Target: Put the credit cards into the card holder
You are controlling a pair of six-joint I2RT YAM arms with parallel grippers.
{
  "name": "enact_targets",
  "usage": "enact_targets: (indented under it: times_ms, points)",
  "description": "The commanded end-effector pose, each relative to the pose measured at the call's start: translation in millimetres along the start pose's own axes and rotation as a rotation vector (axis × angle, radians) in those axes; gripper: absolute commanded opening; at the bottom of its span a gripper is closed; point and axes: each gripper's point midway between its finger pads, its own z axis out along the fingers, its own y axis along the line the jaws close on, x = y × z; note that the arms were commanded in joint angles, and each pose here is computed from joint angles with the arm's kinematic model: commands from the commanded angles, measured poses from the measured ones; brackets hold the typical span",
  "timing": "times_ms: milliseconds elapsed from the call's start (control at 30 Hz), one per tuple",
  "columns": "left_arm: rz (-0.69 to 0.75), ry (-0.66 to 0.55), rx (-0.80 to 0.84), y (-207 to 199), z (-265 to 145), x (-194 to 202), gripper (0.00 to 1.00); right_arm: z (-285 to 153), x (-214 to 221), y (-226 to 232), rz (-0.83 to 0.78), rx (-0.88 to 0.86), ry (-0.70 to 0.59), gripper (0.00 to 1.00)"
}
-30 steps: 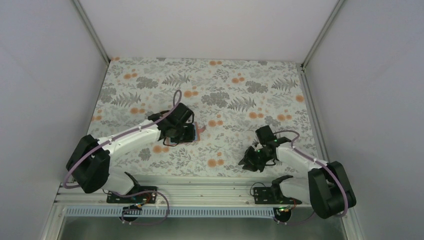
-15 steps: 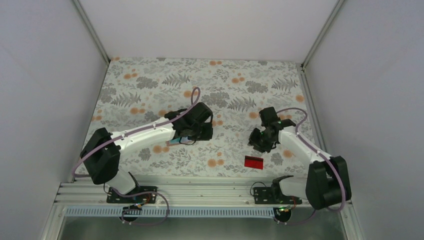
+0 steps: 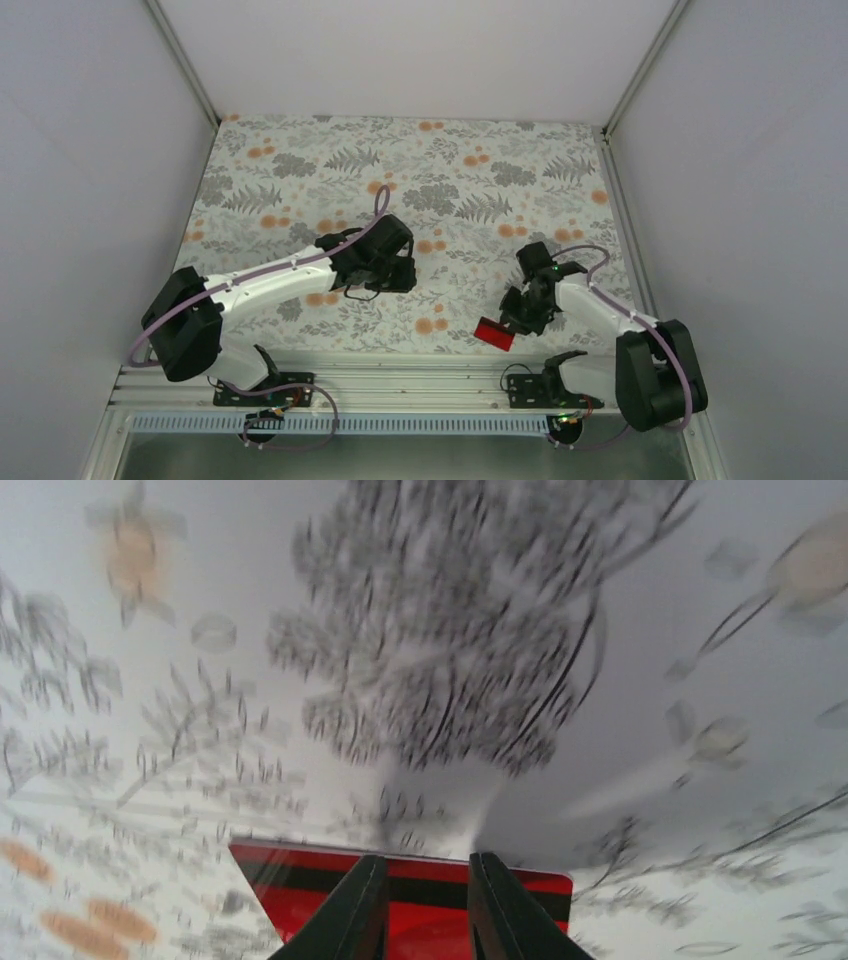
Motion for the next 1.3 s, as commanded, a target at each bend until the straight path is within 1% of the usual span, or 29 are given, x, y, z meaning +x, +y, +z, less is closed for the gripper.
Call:
enact_targets:
  times_ms: [0, 133, 333, 467, 567, 633, 700, 800, 867, 1033, 1267]
  points:
    - [0.051, 0.009, 0.035, -5, 1, 5, 0.15, 21, 51, -25, 0.081, 0.052, 0.170, 0.22]
    - [0.070, 0.011, 0.058, -8, 2, 6, 0.15, 21, 65, -26, 0.088, 0.061, 0.203, 0.19]
    - [0.106, 0.038, 0.078, -12, 4, 9, 0.15, 25, 78, -9, 0.077, 0.015, 0.253, 0.18]
    - [0.144, 0.089, 0.163, -25, 9, 19, 0.15, 18, 76, 8, 0.057, -0.025, 0.241, 0.19]
    - [0.185, 0.141, 0.261, -42, 15, 26, 0.16, 9, 73, 11, 0.021, -0.011, 0.224, 0.25]
    - [0.214, 0.178, 0.290, -49, 22, 30, 0.17, 3, 71, 9, -0.011, 0.008, 0.211, 0.34]
    - [0.239, 0.208, 0.315, -56, 28, 32, 0.17, 0, 72, 4, -0.038, 0.034, 0.213, 0.47]
    - [0.262, 0.248, 0.361, -67, 37, 35, 0.17, 0, 74, -3, -0.059, 0.061, 0.218, 0.57]
    - [0.267, 0.278, 0.386, -74, 44, 38, 0.17, 3, 75, -4, -0.066, 0.056, 0.217, 0.59]
    - [0.291, 0.334, 0.423, -88, 59, 46, 0.17, 15, 85, -2, -0.064, 0.005, 0.262, 0.64]
    - [0.324, 0.443, 0.439, -94, 83, 64, 0.17, 28, 94, 0, -0.084, -0.058, 0.303, 0.65]
